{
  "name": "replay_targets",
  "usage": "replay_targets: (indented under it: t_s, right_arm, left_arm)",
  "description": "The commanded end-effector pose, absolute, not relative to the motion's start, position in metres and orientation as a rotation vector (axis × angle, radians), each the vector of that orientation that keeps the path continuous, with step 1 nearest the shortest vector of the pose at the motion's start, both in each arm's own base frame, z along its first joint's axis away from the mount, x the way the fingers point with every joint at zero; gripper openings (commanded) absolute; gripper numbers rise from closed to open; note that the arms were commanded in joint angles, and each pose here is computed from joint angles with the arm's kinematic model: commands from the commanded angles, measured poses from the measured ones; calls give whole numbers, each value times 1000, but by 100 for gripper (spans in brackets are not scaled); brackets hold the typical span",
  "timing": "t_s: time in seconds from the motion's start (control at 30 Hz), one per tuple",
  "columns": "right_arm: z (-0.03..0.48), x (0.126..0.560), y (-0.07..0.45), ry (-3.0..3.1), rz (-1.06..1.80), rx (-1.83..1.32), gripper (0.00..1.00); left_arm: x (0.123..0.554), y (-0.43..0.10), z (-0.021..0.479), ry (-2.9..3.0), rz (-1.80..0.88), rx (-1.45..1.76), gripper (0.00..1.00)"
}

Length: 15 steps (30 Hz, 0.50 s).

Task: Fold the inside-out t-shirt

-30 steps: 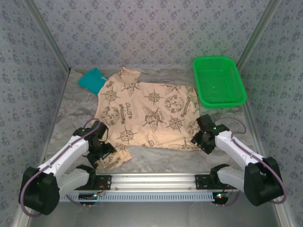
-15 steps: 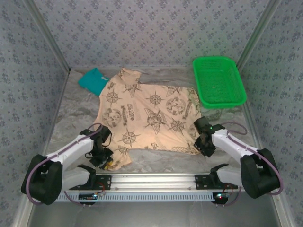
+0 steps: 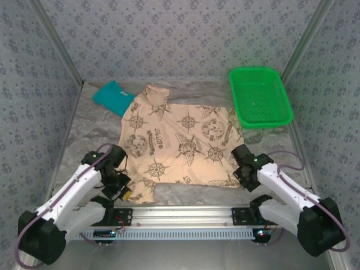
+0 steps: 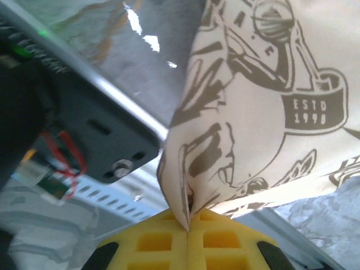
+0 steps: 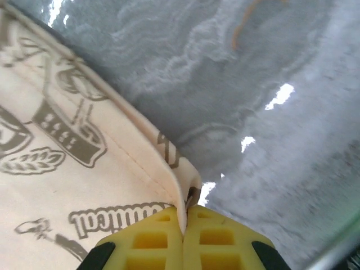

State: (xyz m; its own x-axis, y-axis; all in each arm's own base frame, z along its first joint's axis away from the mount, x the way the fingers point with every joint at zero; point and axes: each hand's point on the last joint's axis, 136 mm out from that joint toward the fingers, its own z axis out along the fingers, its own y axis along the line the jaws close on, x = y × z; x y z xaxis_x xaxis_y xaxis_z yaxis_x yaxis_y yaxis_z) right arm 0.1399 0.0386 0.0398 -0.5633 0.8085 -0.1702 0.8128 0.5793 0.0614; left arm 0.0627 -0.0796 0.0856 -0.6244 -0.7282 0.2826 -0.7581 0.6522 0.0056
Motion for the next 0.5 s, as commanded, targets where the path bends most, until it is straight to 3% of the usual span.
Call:
replay_targets:
  t_s: [0.0, 0.07, 0.23, 0.47]
  right_arm:
    - [61, 120, 18, 2580, -208, 1435, 0]
    - [70, 125, 20, 2597, -202, 1411, 0]
    - [84, 156, 26, 2588, -196, 1453, 0]
    - [81, 211, 32, 2565, -156, 1542, 0]
  left_arm:
    - [21, -36, 109, -2564, -174, 1252, 0]
    - [20, -32, 115, -2525, -207, 1377, 0]
    - [62, -40, 125, -2568, -136, 1530, 0]
    - [126, -63, 144, -2604, -108, 1517, 0]
